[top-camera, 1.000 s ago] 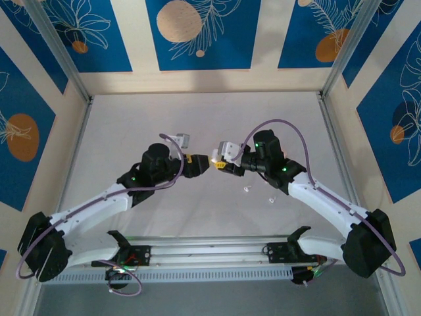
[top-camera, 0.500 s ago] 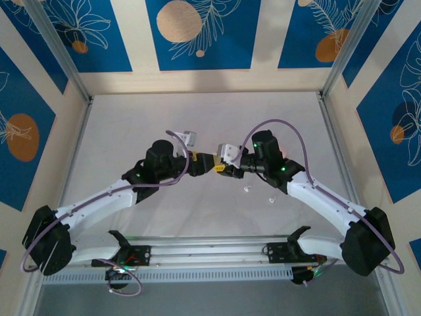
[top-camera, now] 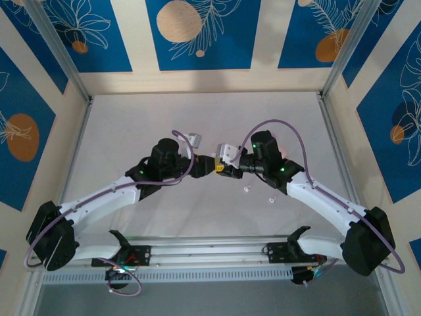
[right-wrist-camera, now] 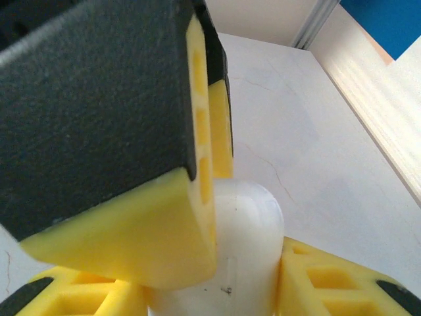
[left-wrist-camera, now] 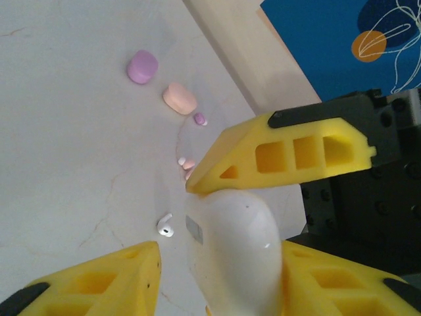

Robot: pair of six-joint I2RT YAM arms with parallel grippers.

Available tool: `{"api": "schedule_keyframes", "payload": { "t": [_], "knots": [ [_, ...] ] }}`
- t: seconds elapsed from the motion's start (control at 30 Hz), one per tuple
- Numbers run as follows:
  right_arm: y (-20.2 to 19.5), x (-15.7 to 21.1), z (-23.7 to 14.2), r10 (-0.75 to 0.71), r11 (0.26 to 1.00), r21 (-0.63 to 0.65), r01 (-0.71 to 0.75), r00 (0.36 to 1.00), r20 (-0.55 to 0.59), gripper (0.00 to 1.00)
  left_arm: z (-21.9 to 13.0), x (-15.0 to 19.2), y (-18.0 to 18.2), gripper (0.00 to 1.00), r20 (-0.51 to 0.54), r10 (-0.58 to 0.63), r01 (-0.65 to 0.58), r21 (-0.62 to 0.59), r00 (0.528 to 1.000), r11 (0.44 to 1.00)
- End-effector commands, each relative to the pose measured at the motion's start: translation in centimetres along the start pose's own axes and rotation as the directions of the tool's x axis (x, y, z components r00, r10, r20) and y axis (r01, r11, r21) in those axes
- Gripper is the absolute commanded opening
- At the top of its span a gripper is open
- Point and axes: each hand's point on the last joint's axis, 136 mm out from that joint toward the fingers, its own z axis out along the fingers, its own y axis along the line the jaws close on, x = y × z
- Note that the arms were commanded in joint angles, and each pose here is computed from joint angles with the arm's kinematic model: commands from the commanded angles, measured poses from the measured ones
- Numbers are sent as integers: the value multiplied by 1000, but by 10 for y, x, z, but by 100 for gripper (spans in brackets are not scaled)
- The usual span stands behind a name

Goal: Insert wireless bluetooth earbuds into charging case

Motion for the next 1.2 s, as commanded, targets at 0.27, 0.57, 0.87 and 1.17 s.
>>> {"api": "schedule_keyframes", "payload": {
  "t": [0.27, 0.57, 0.87, 1.17],
  "knots": [
    [1, -29, -19, -86, 995, 52, 82, 992, 94, 53, -19, -23, -16, 13, 139, 14, -19, 37, 990, 999],
    [5, -35, -32, -178, 982, 84, 166, 972, 155, 59, -36, -25, -58, 12, 170, 9, -55, 264, 985, 963],
    [0, -50, -39, -241, 965, 157, 211, 948, 210, 55, -35, -29, -65, 12, 186, -12, -49, 322, 982, 946],
    [-4, -41, -39, -260, 956, 183, 230, 953, 158, 39, -34, -29, -60, 14, 198, -17, -44, 300, 980, 953]
  ]
}}
